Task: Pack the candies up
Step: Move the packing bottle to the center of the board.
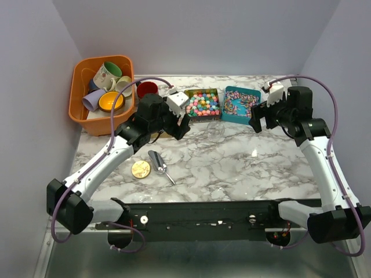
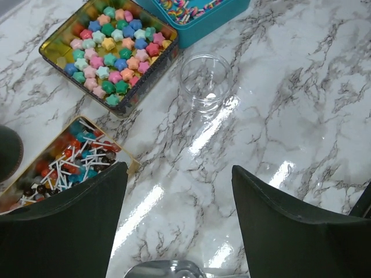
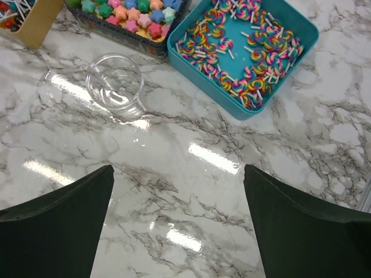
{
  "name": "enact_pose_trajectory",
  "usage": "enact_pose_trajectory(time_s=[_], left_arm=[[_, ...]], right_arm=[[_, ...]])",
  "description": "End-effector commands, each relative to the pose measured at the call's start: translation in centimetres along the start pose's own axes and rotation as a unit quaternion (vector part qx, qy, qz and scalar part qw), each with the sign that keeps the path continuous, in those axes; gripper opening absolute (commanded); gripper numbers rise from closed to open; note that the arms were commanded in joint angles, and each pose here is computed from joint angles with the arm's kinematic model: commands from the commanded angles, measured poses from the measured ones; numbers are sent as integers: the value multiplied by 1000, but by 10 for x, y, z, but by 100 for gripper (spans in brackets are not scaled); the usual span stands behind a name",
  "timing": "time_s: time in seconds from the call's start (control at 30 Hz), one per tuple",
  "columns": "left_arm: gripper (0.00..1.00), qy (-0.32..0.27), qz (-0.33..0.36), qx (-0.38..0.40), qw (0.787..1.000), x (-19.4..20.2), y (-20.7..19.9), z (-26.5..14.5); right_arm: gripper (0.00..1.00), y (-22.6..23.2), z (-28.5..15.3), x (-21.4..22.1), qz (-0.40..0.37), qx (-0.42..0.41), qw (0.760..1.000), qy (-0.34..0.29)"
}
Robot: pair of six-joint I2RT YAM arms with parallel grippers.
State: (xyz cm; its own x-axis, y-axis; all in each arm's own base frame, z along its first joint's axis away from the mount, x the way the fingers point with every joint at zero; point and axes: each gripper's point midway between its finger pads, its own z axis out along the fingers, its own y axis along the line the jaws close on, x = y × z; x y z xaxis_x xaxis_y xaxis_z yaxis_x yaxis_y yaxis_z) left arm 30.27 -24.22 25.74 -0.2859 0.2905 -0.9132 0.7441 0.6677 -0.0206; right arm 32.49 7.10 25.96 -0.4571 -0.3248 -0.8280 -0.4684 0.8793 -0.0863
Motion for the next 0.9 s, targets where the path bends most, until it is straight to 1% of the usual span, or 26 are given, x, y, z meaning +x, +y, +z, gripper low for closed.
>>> enact_pose_trajectory(time_s=[0.0,0.07,0.13,0.17,0.2,0.23,0.3,0.33,0.37,0.4,0.43,0.47,0.6,0.67,0.87], left_arm=[[81,18,-24,8,1000,2,-3,19],[80,36,-71,6,997,9,-4,39],[81,42,-95,-12,995,9,1,55],[80,50,-130,-17,990,7,2,73],[79,54,-141,-23,988,6,3,82],[76,58,-145,-38,987,6,6,90],[73,65,-138,-50,987,5,-1,111],[64,68,-140,-59,986,7,-2,118],[61,82,-150,-60,983,17,-3,132],[57,84,-167,-57,981,18,-7,140],[50,88,-171,-54,980,22,-9,147],[48,96,-172,-58,979,28,-8,158],[46,99,-173,-66,978,32,-13,181],[43,104,-167,-61,979,36,-21,191],[40,122,-154,-110,974,57,-19,204]], right_arm=[[99,10,2,2,7,-24,1000,-10],[99,4,3,4,16,-6,1000,-5],[99,2,3,1,30,2,1000,-5],[99,2,6,2,34,0,999,-1],[99,3,6,2,39,-2,999,0],[99,4,7,2,51,-5,999,1],[99,6,8,-1,59,-11,998,0],[99,7,8,-3,63,-15,998,-3],[99,7,8,-5,64,-13,998,-7],[100,6,7,-7,64,-12,998,-12],[100,5,7,-9,65,-9,998,-13],[100,5,6,-10,65,-8,998,-17],[100,8,3,-11,66,-12,998,-19],[100,9,3,-9,68,-15,997,-18],[100,14,2,5,73,-18,997,-8]])
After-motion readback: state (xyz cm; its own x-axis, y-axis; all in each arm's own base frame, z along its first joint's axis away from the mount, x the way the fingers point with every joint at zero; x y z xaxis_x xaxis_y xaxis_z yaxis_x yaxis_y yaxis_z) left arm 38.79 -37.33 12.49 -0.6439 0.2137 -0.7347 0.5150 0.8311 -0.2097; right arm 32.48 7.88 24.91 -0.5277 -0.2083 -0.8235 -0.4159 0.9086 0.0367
